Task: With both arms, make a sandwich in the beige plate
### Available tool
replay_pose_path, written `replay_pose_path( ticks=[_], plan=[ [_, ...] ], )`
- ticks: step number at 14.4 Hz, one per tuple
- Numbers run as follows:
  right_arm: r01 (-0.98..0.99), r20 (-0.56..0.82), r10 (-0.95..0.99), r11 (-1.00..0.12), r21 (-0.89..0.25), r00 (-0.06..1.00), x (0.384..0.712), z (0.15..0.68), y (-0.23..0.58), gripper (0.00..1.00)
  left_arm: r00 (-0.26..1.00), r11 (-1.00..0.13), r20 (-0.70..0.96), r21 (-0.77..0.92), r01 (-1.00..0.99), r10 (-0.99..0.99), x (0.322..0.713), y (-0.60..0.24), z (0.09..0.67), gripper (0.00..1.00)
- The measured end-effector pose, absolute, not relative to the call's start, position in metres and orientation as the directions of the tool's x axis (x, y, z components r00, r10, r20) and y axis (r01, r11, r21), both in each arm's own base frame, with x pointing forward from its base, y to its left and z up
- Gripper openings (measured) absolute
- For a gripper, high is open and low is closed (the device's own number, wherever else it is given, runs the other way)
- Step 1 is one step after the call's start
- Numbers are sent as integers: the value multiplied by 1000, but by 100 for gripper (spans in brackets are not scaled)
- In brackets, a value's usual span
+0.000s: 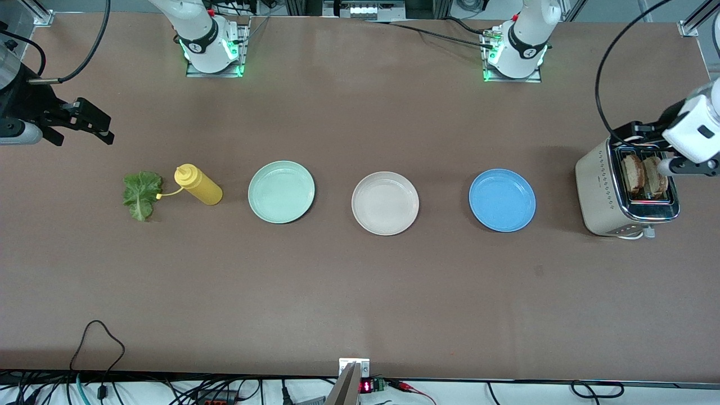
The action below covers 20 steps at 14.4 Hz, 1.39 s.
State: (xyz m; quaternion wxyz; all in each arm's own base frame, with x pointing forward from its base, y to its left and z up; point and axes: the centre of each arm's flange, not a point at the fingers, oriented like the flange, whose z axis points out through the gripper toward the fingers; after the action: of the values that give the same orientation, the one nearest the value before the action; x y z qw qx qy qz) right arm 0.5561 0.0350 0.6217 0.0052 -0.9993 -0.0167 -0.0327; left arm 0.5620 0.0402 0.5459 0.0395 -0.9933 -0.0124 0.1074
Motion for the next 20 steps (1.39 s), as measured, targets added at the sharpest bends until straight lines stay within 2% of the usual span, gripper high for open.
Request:
replay_pose_path(
  ticks=[7, 15, 20],
  plan=[
    [34, 66, 33, -999, -9, 997, 556, 622, 35, 100, 966, -989, -260, -145, -25, 14, 566, 76, 526, 100],
    [33, 66, 33, -999, -9, 997, 556, 622, 35, 100, 953, -989, -297, -112, -98, -61, 565, 105, 514, 100],
    [33, 66, 32, -999, -9, 997, 556, 622, 34, 100, 954, -991, -294, -97, -92, -59, 560, 139, 477, 100]
  ],
)
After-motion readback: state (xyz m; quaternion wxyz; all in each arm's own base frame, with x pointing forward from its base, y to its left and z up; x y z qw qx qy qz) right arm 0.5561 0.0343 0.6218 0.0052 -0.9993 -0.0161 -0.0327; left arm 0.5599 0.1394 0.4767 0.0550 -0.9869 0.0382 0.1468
